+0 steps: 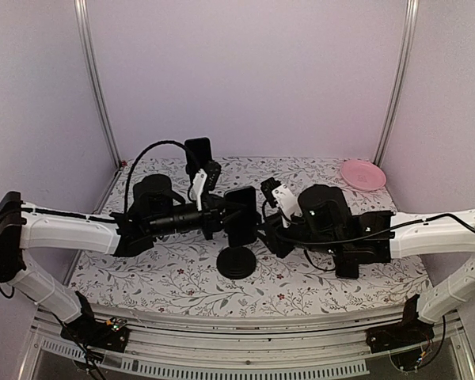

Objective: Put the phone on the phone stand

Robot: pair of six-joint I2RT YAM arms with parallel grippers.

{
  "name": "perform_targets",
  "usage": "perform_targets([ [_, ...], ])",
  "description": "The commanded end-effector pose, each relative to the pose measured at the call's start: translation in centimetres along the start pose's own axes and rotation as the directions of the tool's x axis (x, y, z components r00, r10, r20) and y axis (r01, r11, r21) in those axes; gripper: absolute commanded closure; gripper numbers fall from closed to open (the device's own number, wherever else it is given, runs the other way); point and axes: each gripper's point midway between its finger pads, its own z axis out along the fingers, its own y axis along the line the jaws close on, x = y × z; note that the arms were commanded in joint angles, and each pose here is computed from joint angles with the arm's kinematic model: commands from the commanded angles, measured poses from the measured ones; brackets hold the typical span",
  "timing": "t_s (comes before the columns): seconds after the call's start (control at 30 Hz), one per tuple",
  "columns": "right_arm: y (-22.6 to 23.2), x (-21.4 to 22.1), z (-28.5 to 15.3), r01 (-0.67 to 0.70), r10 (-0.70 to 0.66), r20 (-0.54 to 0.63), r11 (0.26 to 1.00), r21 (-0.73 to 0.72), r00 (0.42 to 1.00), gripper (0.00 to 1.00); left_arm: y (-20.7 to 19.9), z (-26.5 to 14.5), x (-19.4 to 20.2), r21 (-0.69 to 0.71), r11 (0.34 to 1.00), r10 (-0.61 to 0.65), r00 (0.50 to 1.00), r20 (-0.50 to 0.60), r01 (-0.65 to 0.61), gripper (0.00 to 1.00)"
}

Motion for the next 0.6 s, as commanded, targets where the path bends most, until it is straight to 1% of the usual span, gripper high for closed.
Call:
perform_targets([
  [0.0,5.9,-3.5,-3.4,-0.012,0.041,0.097,0.96,-0.28,0.994,0.61,5.7,0.2,0.7,-0.245,0.969,0.004,1.0,-0.02,-0.009,1.0],
  [0.1,5.4,-3.5,-2.8,-0.032,0.054,0.087,0.972,-0.235,0.995,0.61,6.1,0.3,1.0,-0.274,0.961,0.004,0.999,-0.039,-0.015,1.0],
  [0.27,5.5,-3.3,-2.1,-0.028,0.046,0.073,0.973,-0.227,0.996,0.59,5.7,0.0,0.9,-0.218,0.976,-0.018,1.0,-0.009,0.016,1.0],
  [0.43,2.0,-2.6,-2.8,-0.086,0.103,0.061,0.968,-0.234,0.993,0.56,5.1,0.3,0.9,-0.175,0.985,-0.011,1.0,-0.022,0.007,1.0],
  [0.57,0.5,-2.1,-4.1,-0.107,0.13,0.082,0.965,-0.241,0.988,0.48,4.4,0.6,0.7,-0.129,0.992,0.007,1.0,-0.024,-0.01,1.0],
])
